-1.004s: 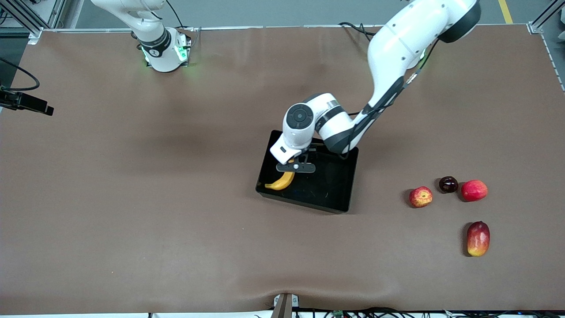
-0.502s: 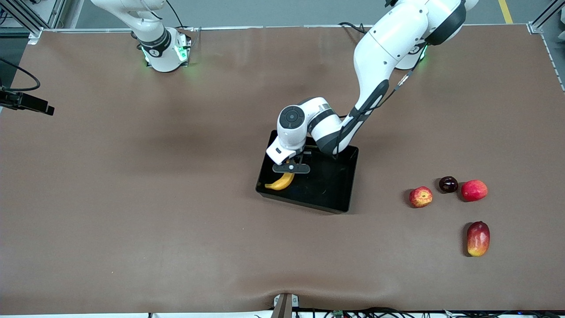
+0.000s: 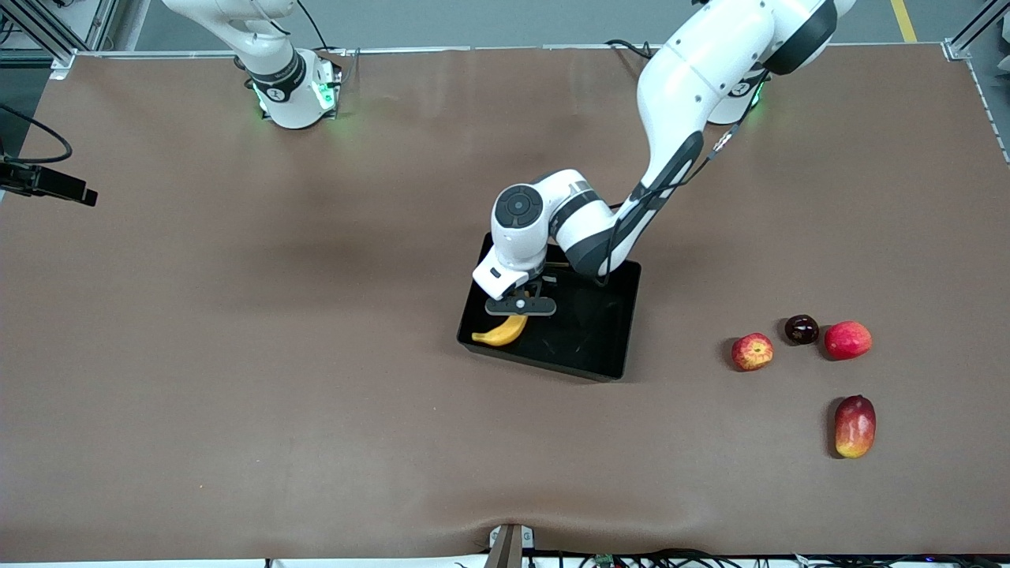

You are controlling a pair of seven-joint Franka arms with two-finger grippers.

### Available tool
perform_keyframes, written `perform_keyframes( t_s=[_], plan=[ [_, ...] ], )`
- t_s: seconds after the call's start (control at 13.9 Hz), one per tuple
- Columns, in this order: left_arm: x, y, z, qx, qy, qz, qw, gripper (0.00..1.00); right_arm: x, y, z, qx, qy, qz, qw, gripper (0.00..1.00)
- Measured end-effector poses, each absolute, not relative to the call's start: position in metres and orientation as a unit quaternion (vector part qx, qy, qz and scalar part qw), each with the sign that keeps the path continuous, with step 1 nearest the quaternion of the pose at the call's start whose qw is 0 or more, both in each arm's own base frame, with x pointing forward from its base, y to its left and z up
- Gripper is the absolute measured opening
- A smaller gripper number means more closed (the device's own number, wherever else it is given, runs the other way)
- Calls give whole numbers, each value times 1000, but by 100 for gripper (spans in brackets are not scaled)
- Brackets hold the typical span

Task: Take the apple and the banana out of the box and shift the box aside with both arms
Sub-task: 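Grasp the yellow banana with the left gripper and lift it, then place the banana near the mango while the right gripper reaches the box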

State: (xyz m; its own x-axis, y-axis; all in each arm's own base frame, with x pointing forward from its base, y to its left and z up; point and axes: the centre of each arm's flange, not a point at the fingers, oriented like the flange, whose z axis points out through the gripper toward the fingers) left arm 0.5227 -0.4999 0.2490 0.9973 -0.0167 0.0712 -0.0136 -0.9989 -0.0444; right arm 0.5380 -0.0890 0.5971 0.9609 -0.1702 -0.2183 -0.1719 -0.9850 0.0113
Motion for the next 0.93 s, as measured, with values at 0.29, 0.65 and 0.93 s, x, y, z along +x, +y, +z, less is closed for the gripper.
perform_keyframes(
  t_s=[0.29,0.65,0.93],
  plan=[
    [545,-467,354,-997,26,-53,39,37,540,-87,600,-991,84,103,3,100],
    [611,-348,413,-997,59,-39,42,37,552,-35,595,-994,39,99,-1,100],
    [651,-245,393,-994,89,1,61,37,580,38,552,-994,26,105,-16,100]
  ],
)
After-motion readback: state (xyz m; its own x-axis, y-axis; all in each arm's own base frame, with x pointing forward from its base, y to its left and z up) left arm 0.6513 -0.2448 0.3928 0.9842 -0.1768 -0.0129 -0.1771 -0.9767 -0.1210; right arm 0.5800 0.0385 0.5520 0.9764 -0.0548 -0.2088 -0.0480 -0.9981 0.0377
